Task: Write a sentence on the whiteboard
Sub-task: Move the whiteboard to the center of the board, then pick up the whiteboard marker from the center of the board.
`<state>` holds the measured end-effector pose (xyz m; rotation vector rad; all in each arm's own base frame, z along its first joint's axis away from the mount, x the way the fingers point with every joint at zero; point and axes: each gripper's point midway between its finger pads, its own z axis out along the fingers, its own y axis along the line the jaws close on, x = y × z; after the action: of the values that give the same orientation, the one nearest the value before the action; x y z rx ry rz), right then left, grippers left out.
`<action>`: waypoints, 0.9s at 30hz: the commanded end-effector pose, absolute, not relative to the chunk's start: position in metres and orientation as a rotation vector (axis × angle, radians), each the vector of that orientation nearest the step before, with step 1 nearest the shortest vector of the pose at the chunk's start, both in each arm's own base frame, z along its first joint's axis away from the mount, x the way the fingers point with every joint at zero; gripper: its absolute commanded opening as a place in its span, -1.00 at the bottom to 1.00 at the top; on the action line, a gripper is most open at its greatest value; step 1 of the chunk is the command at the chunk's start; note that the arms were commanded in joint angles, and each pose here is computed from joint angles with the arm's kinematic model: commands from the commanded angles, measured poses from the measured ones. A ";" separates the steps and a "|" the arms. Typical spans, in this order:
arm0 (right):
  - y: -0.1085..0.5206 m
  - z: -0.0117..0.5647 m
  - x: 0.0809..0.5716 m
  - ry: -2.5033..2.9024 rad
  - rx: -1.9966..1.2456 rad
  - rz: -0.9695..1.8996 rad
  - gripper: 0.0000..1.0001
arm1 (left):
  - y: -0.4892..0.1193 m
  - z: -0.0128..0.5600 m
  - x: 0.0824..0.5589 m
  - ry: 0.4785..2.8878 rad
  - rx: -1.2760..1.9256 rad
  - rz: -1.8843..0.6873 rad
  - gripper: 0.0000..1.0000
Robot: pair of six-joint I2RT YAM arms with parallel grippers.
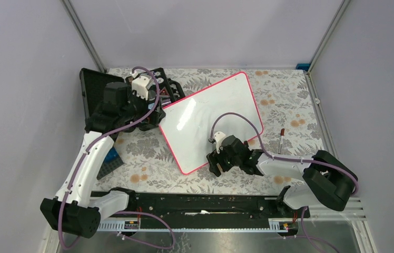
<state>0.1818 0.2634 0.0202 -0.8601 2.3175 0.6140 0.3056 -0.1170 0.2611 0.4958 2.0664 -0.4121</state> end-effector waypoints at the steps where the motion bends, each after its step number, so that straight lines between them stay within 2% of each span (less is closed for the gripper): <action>1: 0.271 0.044 0.183 2.245 -0.927 0.639 0.71 | -0.123 0.286 0.306 2.016 0.537 -0.434 0.98; 4: 0.269 0.054 0.179 2.247 -0.924 0.647 0.92 | -0.124 0.291 0.306 2.012 0.549 -0.440 0.98; 6: 0.270 0.062 0.176 2.248 -0.961 0.660 0.99 | -0.126 0.294 0.306 2.011 0.551 -0.449 0.98; 11: 0.258 0.067 0.177 2.252 -1.056 0.569 0.99 | -0.128 0.297 0.307 2.017 0.552 -0.460 0.98; 17: 0.238 0.105 0.184 2.196 -1.102 0.535 0.99 | -0.127 0.297 0.305 2.013 0.560 -0.457 0.98; 23: 0.196 0.160 0.226 2.223 -0.856 0.639 0.99 | -0.128 0.300 0.305 2.003 0.575 -0.451 0.98; 27: 0.141 0.168 0.253 2.303 -0.646 0.625 0.99 | -0.132 0.307 0.305 1.981 0.593 -0.464 0.98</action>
<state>0.2518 0.1804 0.1571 -0.7371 2.2311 0.5647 0.3026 -0.1232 0.2758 0.5444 2.0825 -0.4466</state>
